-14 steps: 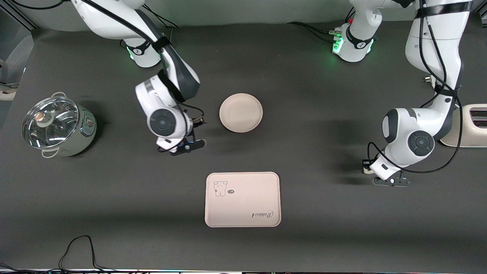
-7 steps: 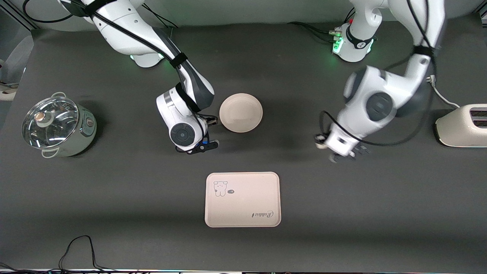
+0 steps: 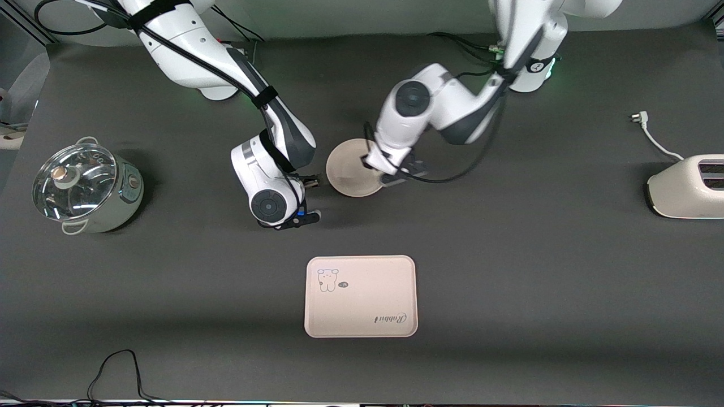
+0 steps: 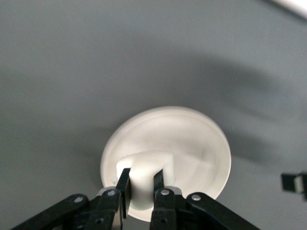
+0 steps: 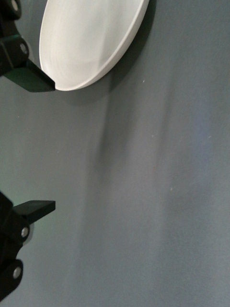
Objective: Place bun in plate and plate on tray
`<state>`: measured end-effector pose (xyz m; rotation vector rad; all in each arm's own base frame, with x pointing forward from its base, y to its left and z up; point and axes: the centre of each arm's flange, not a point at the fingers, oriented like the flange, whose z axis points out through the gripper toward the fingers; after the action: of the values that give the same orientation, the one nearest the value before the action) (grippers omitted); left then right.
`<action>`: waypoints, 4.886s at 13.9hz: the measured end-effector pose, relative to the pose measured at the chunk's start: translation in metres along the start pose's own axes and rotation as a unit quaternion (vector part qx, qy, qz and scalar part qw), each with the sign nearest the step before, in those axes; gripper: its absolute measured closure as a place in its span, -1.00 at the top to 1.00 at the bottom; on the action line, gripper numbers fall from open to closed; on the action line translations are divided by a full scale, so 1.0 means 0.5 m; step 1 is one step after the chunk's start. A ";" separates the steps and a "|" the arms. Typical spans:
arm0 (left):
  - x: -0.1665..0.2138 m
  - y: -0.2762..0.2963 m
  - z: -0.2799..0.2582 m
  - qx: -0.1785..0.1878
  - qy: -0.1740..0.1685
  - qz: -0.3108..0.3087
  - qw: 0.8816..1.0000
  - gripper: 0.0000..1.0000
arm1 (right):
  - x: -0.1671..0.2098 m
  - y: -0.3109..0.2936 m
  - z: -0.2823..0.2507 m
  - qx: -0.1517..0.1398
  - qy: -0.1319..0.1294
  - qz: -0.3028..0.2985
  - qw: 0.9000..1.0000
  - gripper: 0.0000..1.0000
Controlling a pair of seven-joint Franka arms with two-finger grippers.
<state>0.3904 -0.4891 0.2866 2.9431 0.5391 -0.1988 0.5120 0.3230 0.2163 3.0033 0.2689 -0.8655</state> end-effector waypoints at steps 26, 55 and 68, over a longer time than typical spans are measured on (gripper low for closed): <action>0.619 -0.653 -0.627 0.117 0.071 0.066 0.988 1.00 | -0.035 -0.080 0.119 0.037 -0.007 0.086 0.996 0.91; 0.573 -0.716 -0.735 0.087 0.060 0.150 0.983 1.00 | -0.077 -0.143 0.152 0.073 0.017 0.144 0.987 -0.91; 0.577 -0.712 -0.690 0.086 0.064 0.156 0.982 1.00 | -0.103 -0.012 -0.134 0.100 0.017 0.165 0.981 -0.91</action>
<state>0.5655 -0.0048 0.5391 3.1717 0.0704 -0.0225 0.5034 0.3238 0.3004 3.1090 -0.3298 -0.8525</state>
